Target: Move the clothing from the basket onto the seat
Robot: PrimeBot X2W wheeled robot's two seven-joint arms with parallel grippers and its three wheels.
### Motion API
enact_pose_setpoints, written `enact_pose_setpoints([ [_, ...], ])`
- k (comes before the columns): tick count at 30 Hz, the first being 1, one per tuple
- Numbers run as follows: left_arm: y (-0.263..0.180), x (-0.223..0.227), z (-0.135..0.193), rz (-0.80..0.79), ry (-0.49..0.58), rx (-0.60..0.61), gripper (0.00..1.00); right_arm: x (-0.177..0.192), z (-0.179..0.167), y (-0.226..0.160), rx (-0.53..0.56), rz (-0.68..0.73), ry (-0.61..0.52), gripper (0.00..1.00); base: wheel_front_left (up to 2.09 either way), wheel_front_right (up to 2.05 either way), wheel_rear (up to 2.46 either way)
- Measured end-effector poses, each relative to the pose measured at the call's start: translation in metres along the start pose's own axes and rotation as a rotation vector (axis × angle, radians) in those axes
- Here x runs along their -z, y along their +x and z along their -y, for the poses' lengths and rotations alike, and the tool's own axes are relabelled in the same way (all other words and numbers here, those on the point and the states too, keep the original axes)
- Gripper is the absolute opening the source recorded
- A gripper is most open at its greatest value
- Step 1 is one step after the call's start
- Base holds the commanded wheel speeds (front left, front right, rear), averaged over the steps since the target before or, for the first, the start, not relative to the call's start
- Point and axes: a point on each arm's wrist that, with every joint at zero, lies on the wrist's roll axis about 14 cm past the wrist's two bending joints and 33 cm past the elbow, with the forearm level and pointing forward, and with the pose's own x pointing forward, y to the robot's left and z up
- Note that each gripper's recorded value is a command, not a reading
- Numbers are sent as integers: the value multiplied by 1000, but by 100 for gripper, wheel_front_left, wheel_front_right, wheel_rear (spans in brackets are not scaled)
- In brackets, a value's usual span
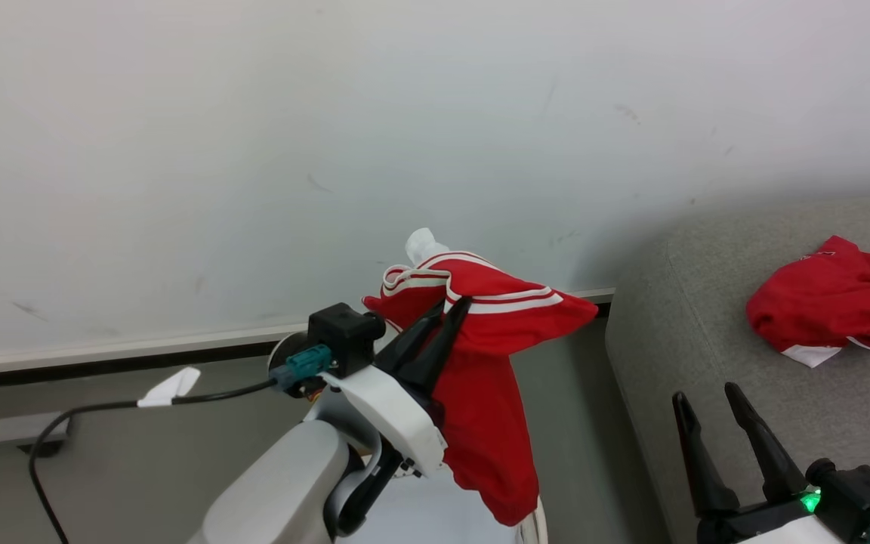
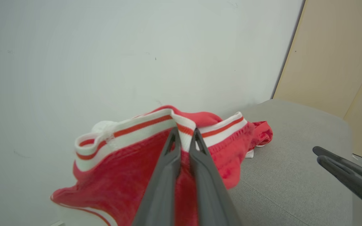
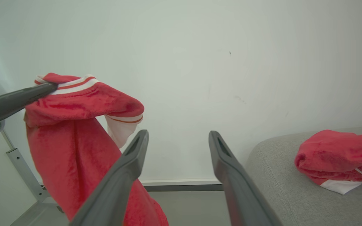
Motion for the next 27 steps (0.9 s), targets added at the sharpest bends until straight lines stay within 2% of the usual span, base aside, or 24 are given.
enact_pose_setpoints([
  [6, 0, 0, 0, 1, -2, 0, 0, 11, -18, 3, -75, -40, -24, 100, 0, 0, 0],
  [18, -1, -10, 4, 13, 9, 3, 0, 84, -108, 3, -381, -269, -41, 100, 0, 0, 0],
  [23, -5, -15, 11, 15, 23, 17, 0, 109, -124, 11, -456, -350, -98, 100, 0, 0, 0],
  [27, -12, -15, 17, 10, 28, 28, 0, 121, -122, 23, -475, -384, -169, 100, 0, 0, 0],
])
